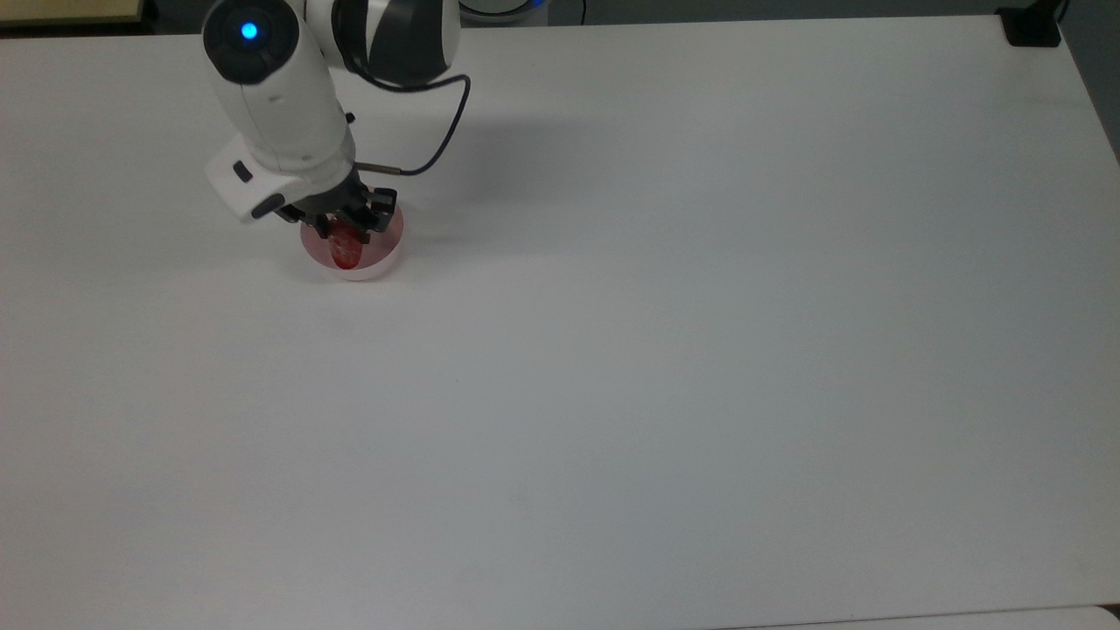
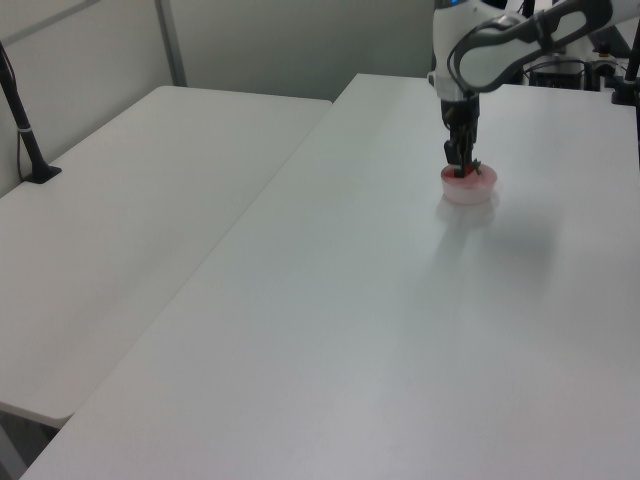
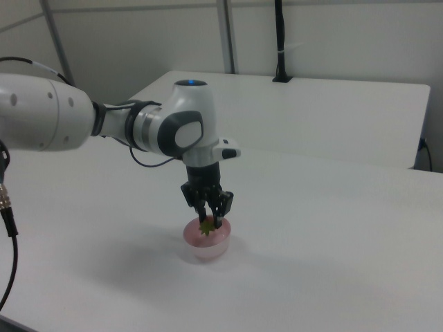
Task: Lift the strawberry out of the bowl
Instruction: 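Lift the strawberry out of the bowl and carry it beside the bowl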
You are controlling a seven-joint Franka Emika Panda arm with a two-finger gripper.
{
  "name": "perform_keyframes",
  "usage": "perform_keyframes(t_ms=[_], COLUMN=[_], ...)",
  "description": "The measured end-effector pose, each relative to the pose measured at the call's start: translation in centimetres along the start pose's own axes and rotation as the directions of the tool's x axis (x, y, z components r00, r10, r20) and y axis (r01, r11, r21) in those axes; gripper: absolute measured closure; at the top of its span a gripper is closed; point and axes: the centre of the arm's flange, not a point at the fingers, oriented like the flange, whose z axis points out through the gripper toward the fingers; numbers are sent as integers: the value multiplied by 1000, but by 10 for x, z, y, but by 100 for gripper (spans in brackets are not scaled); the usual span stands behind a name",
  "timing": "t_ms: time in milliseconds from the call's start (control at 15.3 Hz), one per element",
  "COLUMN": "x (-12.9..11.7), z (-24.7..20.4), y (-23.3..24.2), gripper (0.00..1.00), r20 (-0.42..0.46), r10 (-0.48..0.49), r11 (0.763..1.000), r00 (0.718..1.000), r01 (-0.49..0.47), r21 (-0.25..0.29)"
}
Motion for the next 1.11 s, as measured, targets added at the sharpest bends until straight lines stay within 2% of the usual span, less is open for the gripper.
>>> perform_keyframes(t_ms=[262, 523, 785, 1112], x=[-4, -4, 5, 13], z=[-41, -49, -14, 28], y=[30, 86, 132, 145], gripper=[55, 55, 55, 52], r20=[-68, -112, -137, -95], r10=[-35, -58, -97, -119], r11=[999, 998, 993, 988], r00=[997, 992, 986, 988], r01=[34, 55, 86, 108], r21=[-13, -31, -83, -112])
